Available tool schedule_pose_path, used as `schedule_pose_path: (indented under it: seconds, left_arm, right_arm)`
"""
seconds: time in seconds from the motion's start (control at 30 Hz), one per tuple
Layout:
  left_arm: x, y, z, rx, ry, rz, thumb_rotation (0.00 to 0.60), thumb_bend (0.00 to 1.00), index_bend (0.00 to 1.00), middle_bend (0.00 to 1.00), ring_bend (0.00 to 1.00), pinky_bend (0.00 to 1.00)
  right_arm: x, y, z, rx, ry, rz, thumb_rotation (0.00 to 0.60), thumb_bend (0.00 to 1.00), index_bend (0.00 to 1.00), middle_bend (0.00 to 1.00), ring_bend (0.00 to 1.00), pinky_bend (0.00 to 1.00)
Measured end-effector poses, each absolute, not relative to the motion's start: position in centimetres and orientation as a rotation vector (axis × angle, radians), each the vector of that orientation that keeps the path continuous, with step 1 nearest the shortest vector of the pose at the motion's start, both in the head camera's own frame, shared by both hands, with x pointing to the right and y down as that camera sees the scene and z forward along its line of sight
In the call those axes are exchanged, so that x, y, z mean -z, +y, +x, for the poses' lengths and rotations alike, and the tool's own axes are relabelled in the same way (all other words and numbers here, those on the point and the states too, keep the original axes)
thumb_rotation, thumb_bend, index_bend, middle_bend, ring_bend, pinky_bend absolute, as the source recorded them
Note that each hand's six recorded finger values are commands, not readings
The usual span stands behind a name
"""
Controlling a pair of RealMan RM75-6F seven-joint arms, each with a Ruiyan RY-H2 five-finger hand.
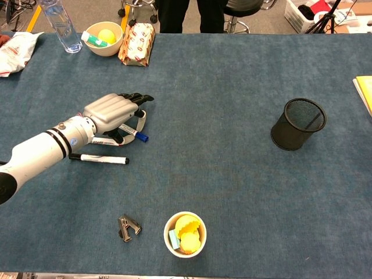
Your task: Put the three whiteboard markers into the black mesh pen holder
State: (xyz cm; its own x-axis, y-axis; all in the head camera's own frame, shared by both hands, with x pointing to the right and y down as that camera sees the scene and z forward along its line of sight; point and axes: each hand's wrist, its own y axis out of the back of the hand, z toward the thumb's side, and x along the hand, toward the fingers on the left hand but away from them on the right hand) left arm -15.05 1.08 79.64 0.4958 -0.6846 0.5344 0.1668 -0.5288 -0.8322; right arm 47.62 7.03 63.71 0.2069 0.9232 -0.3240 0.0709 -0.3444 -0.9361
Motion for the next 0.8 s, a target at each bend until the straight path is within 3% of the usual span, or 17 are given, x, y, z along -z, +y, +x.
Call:
schedule_pose_path:
  seconds: [0.3,0.8]
  left_arm:
    - [-78.9,1.0,-14.9,1.129,0.495,-1.833,0.6,0.34,0.62,0.02,0.01,0.15]
    - [-75.4,1.7,-15.0,1.061,0.636,-1.92,0.6,0.34,0.68,0.07,0.02,0.15]
  right_arm:
    - [-63.7,7.0,47.6,-1.247,-0.959,-1.627,0.6,0.04,0.32,0.29,0.31,0.5]
    - [-64.4,6.9,46.9,-1.22,-1.004,-1.676,0.6,0.04,0.32,0.29,0.3,0.48]
